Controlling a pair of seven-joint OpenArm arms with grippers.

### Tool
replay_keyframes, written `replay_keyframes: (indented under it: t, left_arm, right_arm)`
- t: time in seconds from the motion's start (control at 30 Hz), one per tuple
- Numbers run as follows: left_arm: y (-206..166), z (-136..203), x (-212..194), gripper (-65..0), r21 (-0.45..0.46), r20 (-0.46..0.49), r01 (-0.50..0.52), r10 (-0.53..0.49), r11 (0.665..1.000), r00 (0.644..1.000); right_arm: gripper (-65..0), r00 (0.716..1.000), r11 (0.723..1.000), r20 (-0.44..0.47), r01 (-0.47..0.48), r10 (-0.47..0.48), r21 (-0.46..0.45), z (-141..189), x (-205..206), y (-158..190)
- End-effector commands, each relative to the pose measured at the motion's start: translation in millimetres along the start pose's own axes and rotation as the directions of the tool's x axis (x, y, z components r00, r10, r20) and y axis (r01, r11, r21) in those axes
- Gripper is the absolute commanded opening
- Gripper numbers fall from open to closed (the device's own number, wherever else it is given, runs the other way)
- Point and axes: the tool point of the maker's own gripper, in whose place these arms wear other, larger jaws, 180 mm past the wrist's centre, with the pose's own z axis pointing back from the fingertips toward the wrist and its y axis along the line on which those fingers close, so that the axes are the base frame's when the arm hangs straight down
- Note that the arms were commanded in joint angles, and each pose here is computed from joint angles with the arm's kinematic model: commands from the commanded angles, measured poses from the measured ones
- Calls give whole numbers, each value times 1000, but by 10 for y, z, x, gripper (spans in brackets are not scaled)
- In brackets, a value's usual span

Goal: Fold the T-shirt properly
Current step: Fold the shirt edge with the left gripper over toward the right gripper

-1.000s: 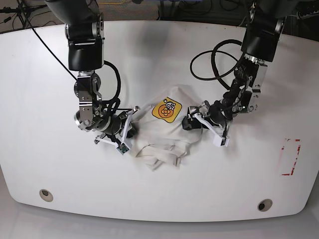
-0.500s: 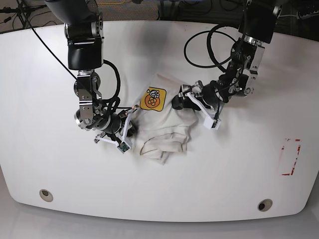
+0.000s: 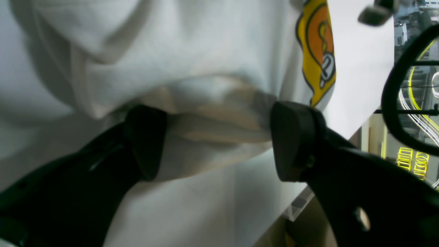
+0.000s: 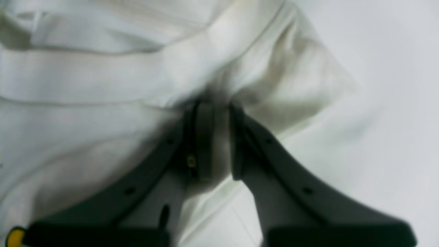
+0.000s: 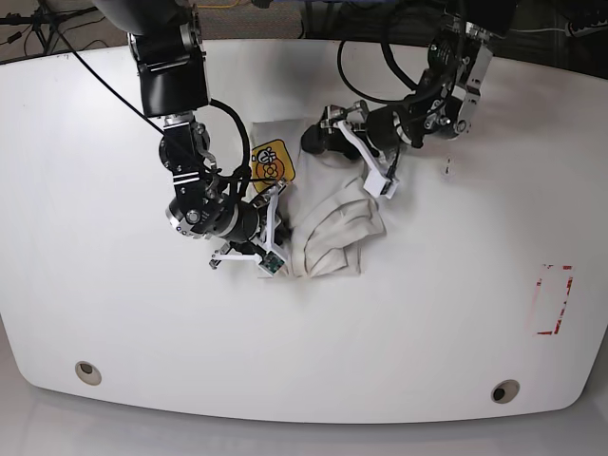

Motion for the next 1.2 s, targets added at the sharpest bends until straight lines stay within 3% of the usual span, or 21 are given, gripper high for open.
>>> replay_keyframes:
  t: [0.0,0.23,0.67,0.87,1.17]
  left_arm:
    - [66,98,-72,-210,35,-43,29,-28,999,999]
    - [-65,309,223,-210,28,31,129,-130,991,991]
    - [16,666,1029,-208,122,154,287,-304,950,940]
    - [263,700,1427,-208,183,196,244,-278,952,940]
    - [618,494,1812,-204,208,216,94,-139,974,966]
  right_arm:
    - [-577,999,1000,51,-16,17,-19,64,190,-73]
    - [-577,999,1000,46,-14,15,-17,60,167,-59]
    - [-577,999,1000,40,-16,17,-20,69,145,-78]
    - [-577,999,1000,40,-15,16,-19,64,145,-72]
    - [-577,999,1000,41,-13,14,-16,58,150,-62]
